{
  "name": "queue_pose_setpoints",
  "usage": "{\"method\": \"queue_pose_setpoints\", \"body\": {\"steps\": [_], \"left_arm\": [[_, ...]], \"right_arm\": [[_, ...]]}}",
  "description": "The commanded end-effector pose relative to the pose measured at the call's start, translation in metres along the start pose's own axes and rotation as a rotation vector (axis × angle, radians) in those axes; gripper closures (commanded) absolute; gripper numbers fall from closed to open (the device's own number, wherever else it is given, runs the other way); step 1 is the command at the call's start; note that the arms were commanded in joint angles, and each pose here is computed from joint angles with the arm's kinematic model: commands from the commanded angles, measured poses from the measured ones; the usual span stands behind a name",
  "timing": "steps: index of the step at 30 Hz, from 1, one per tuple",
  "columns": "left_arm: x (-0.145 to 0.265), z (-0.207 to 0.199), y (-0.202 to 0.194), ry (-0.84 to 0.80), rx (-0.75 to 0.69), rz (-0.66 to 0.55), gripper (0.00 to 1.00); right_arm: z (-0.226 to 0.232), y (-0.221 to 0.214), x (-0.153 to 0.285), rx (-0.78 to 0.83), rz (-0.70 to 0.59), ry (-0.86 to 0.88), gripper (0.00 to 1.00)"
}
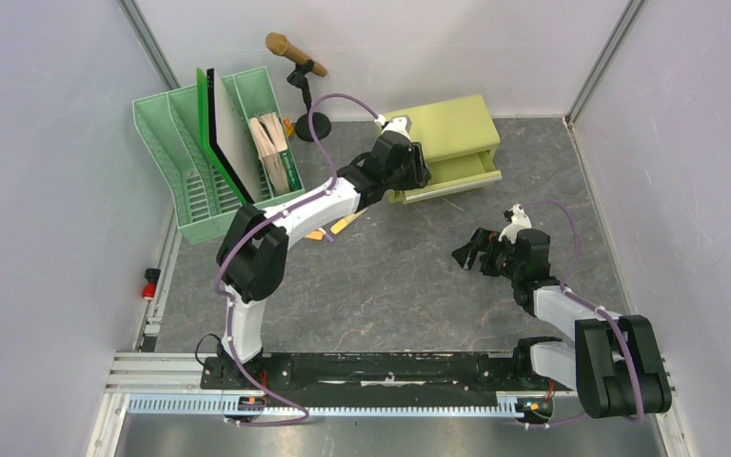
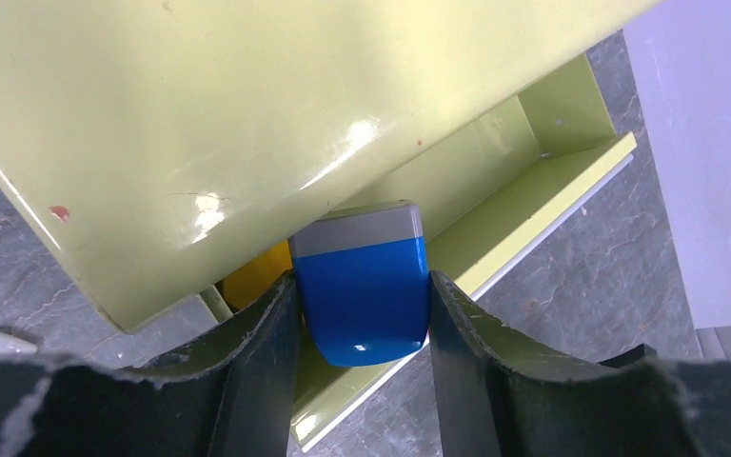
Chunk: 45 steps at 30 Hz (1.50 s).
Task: Organize the desk
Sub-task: Place the stationery in the drawer.
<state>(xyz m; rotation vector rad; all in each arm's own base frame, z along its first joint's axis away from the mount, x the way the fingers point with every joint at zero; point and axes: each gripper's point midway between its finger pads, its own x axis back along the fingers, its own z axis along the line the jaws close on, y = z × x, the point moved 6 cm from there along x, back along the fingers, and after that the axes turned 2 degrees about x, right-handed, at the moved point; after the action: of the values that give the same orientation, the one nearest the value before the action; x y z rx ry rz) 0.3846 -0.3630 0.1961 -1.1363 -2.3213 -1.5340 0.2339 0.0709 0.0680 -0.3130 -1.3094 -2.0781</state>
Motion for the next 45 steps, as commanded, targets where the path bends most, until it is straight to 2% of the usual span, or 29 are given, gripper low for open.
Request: {"method": "queue_pose_setpoints", "body": {"steps": [1, 4, 9, 13, 23, 30, 37, 41, 45], "left_arm": [[-0.003, -0.009, 0.018, 0.028, 0.112, -0.077, 0.53], [-0.005, -0.012, 0.018, 0.037, 0.105, -0.083, 0.48], [-0.002, -0.015, 0.020, 0.049, 0.077, -0.090, 0.28], [0.003, -0.019, 0.024, 0.039, 0.064, -0.100, 0.17], [0.027, -0.031, 0.041, -0.024, 0.063, -0.141, 0.16], [0.067, -0.026, 0.056, -0.022, 0.005, -0.210, 0.12], [0.118, 0.005, 0.053, 0.053, -0.006, -0.294, 0.01], [0.142, 0.036, 0.039, 0.137, 0.005, -0.333, 0.00], [0.159, 0.067, 0.013, 0.223, -0.004, -0.307, 0.00]], "right_arm": [[-0.008, -0.010, 0.000, -0.015, 0.043, -0.045, 0.02], [-0.008, -0.010, 0.000, -0.016, 0.041, -0.046, 0.02], [-0.009, -0.010, 0.000, -0.021, 0.041, -0.049, 0.02], [-0.008, -0.011, 0.000, -0.027, 0.040, -0.044, 0.02], [-0.008, -0.010, 0.000, -0.020, 0.042, -0.039, 0.02], [-0.008, -0.011, 0.000, -0.025, 0.042, -0.038, 0.02], [-0.007, -0.012, 0.000, -0.026, 0.039, -0.029, 0.02], [-0.007, -0.013, 0.001, -0.024, 0.044, -0.027, 0.02], [-0.006, -0.013, 0.001, -0.024, 0.043, -0.023, 0.02]]}}
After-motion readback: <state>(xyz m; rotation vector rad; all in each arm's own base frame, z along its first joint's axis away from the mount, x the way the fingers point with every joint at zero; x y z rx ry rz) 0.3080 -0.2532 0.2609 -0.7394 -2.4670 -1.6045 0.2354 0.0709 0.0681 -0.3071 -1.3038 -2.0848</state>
